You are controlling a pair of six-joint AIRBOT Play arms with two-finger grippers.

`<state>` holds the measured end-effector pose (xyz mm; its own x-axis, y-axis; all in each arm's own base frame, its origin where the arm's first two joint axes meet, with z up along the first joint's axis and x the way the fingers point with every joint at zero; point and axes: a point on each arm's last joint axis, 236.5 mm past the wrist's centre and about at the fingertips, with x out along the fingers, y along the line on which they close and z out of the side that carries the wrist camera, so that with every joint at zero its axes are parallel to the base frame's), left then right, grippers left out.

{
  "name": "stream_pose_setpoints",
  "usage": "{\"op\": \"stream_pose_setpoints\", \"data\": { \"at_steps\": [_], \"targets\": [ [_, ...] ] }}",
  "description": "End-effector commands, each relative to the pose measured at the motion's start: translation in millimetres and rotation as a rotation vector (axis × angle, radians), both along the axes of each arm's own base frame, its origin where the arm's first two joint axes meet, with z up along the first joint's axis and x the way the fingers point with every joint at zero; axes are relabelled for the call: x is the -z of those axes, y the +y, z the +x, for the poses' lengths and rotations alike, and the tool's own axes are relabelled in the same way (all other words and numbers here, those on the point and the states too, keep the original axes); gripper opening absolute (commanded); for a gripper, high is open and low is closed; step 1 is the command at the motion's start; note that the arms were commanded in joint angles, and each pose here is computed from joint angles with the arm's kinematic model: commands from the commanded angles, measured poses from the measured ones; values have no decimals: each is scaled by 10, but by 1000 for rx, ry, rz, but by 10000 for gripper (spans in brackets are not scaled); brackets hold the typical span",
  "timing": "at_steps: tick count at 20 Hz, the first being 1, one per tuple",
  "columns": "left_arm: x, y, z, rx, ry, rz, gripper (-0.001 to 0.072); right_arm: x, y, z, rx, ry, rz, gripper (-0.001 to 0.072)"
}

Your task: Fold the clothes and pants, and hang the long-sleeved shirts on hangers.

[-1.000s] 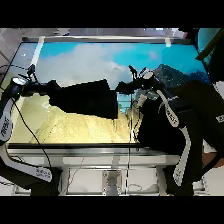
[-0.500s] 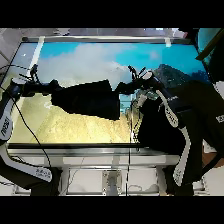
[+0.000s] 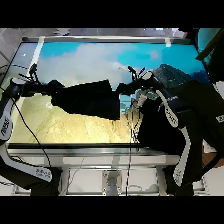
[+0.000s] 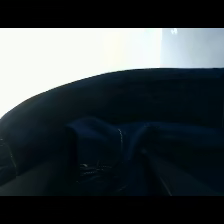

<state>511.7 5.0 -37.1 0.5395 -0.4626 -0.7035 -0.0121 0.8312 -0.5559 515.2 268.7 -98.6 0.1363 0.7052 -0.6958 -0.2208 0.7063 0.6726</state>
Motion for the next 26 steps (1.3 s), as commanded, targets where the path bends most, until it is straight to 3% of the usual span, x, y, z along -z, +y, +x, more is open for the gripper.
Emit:
{"op": "stream_pose_setpoints", "data": {
  "at_steps": [1,3,10,11,13,14,16,17,19,23,26],
  "targets": [
    [48,127,21,1,-16,63,503,-4,3,1,0,0,1,444],
    [135,219,-46,29,5,126,503,-4,5,0,0,0,1,444],
    [250,-209,-78,169,-5,123,479,1,157,-75,-30,-6,-3,444],
    [226,-279,-64,189,-21,119,443,1,160,-75,-30,-6,-3,444],
    [174,-316,-23,198,-40,121,123,1,162,-87,-33,-2,-2,444],
    [142,-312,-1,197,-47,123,71,2,165,-107,-39,4,-2,427],
    [72,-305,43,195,-64,125,30,3,173,-166,-61,18,0,125],
    [32,-318,61,194,-71,116,30,2,173,-176,-64,21,0,47],
    [-69,-350,66,211,-83,108,30,-29,156,-145,-59,13,2,6],
    [-610,-316,45,217,-171,131,29,-563,132,18,-96,-78,30,5],
    [-1371,-197,-138,189,-280,156,29,-1378,103,-131,-231,-171,36,4]
  ]
}}
